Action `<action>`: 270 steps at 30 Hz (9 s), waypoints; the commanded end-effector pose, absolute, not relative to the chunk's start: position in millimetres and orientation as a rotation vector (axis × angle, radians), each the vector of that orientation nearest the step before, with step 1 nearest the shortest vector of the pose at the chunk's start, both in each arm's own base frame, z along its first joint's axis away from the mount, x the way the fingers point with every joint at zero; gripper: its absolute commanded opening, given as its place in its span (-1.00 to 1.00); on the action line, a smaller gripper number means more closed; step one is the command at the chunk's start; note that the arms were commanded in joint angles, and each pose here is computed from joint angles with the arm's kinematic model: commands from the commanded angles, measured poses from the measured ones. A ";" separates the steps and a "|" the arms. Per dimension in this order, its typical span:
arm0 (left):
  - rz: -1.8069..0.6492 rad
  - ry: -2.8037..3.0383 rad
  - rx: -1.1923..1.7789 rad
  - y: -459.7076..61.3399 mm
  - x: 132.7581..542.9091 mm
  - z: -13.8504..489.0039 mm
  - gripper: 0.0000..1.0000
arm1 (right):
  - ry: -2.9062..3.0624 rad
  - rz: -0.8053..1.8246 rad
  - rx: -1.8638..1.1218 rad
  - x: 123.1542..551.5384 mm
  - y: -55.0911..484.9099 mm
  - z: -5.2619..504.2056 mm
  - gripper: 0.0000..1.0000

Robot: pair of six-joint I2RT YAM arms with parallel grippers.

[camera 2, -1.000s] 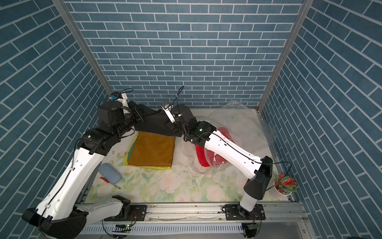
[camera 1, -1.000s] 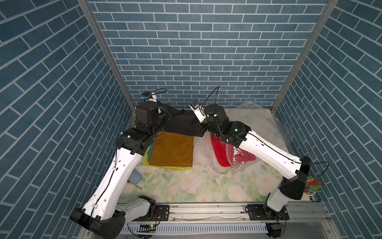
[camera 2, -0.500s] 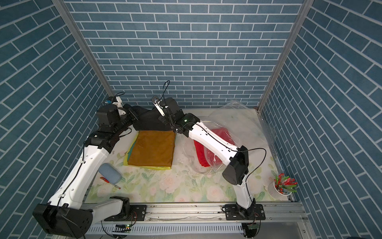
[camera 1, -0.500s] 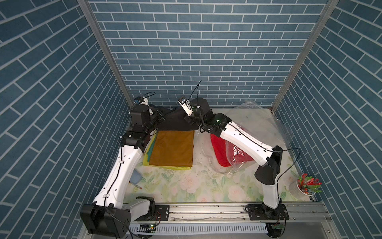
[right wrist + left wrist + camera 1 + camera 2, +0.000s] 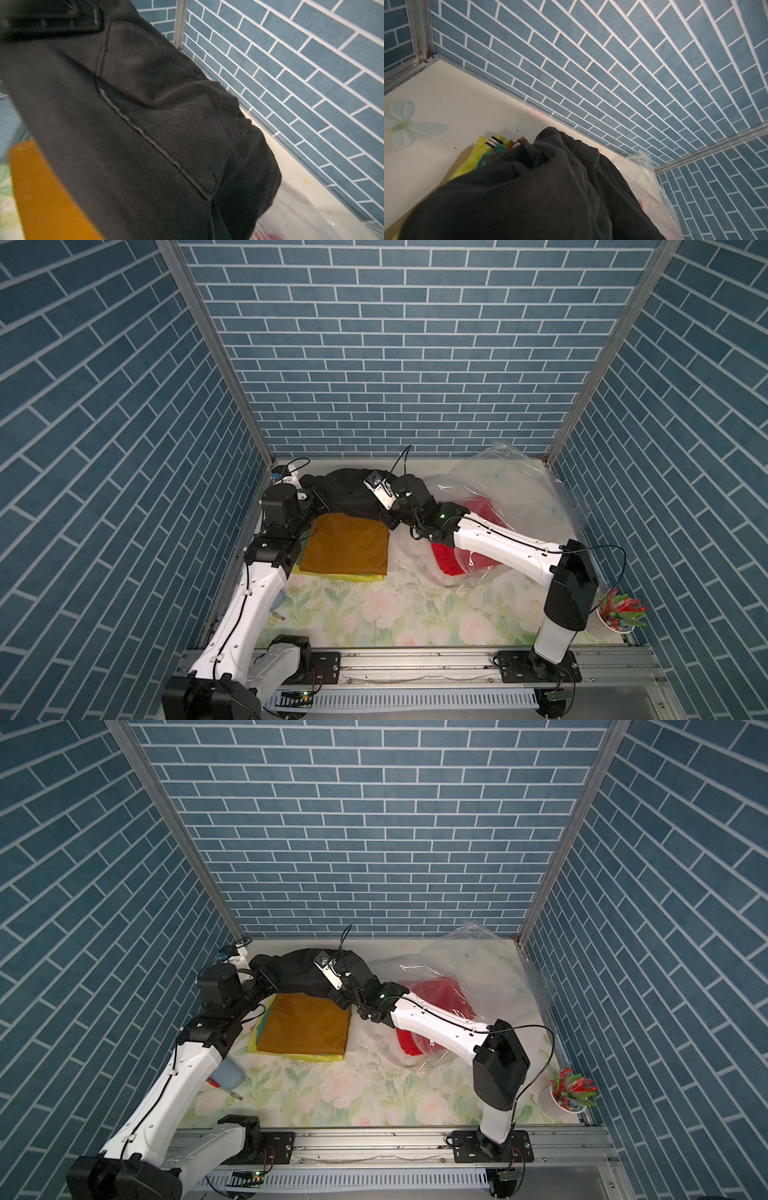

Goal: Take the trousers out of the vacuum bag
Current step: Adjust the vacuum bag at the center of the board, then take out the trousers from the vacuum bag.

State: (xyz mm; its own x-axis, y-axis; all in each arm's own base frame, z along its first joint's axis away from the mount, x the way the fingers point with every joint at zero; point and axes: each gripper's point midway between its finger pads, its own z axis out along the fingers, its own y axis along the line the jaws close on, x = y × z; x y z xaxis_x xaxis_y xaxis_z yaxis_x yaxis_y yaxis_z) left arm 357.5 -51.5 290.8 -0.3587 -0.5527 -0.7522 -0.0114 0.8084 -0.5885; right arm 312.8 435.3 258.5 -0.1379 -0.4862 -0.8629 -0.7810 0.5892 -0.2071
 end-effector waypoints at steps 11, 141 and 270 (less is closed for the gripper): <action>-0.348 1.921 -0.639 5.7 317.1 223.0 -0.90 | 1.792 0.553 -0.971 261.7 447.8 254.0 -1.00; -1.040 2.010 0.182 -284.8 226.3 203.1 0.99 | 2.150 0.105 -0.213 279.4 213.8 150.6 0.10; -1.056 2.351 0.037 -380.6 445.1 50.7 -1.00 | 2.105 0.552 -0.476 224.5 226.2 188.8 -1.00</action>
State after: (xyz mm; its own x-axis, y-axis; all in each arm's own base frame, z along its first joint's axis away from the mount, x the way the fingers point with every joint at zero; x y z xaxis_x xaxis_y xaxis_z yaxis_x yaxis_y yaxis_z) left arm 450.1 -384.8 41.9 -0.8386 -0.1838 -0.5128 0.2486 0.7085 -0.6605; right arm 225.0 230.0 193.4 -0.5333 -0.1219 -0.8371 -0.5346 0.8154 0.2219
